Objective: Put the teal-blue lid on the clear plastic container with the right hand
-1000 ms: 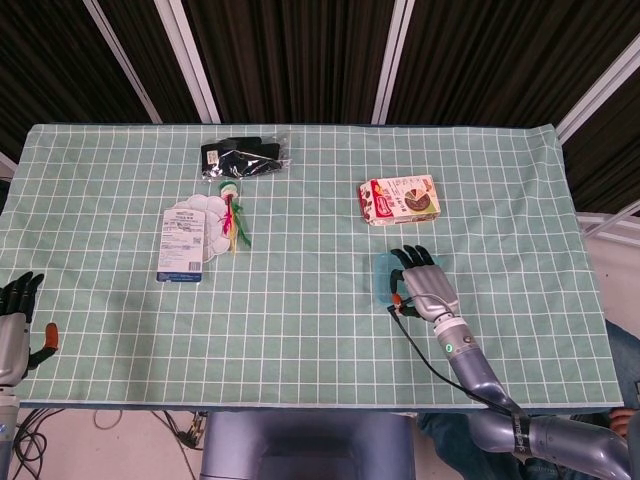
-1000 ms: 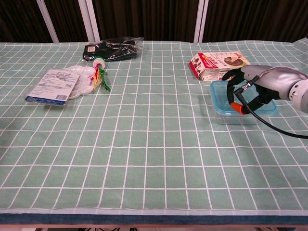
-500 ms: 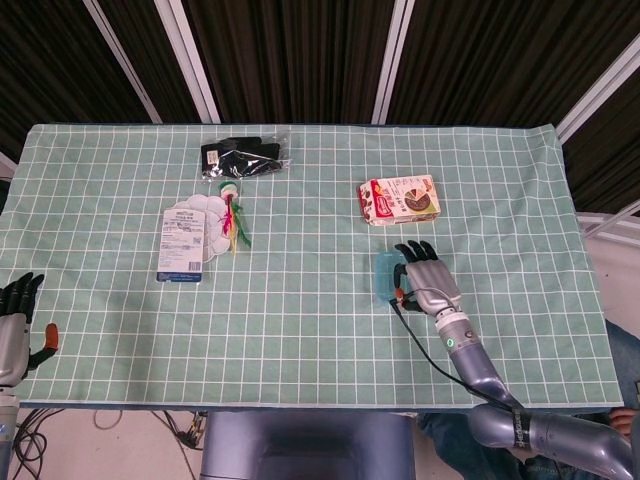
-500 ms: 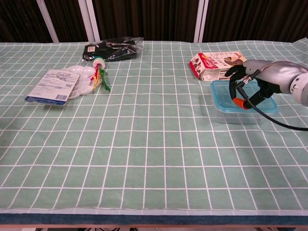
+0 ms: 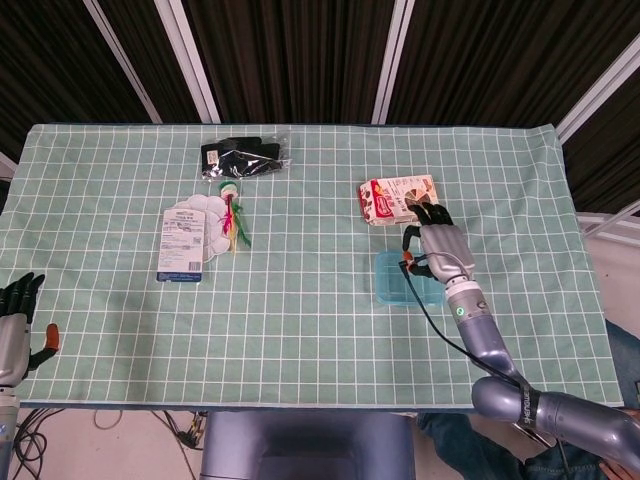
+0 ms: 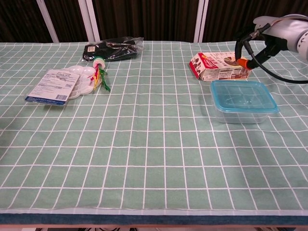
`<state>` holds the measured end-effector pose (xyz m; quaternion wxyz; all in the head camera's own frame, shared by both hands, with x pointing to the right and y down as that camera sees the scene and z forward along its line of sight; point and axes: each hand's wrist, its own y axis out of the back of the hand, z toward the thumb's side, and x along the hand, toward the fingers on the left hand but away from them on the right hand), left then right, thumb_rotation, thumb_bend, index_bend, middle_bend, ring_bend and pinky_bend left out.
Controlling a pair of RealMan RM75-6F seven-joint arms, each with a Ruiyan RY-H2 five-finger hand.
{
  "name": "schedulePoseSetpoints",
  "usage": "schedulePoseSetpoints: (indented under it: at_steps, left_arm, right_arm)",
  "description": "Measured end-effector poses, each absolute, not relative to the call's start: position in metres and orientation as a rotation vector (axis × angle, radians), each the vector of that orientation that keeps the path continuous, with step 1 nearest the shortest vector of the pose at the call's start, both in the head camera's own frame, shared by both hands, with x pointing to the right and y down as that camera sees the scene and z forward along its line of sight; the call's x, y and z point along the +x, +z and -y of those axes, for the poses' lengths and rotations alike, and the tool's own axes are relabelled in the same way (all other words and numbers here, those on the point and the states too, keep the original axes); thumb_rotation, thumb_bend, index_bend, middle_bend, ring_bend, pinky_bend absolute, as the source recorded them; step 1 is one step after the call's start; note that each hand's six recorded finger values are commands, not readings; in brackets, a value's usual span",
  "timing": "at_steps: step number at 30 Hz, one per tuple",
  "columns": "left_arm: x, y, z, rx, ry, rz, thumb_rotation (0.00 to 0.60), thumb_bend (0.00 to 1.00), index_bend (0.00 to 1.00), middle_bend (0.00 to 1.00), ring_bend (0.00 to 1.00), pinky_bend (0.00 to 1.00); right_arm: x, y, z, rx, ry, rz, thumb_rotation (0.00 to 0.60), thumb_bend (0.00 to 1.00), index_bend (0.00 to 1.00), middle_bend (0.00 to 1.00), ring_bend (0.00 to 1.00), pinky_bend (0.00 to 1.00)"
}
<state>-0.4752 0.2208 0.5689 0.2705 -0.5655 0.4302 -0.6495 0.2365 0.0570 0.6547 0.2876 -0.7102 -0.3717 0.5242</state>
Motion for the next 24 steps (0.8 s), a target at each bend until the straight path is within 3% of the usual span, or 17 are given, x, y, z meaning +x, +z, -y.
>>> schedulePoseSetpoints:
  at_steps: [24]
  left_arm:
    - [-0.478,0.570,-0.220,-1.520,-1.763,-1.161,0.600,0.54,0.05,0.00,0.00,0.00]
  right_arm:
    - [0.217,0.708,-0.060,-1.958,1.481,0.944,0.600,0.48,0.57,0.14,0.00,0.00]
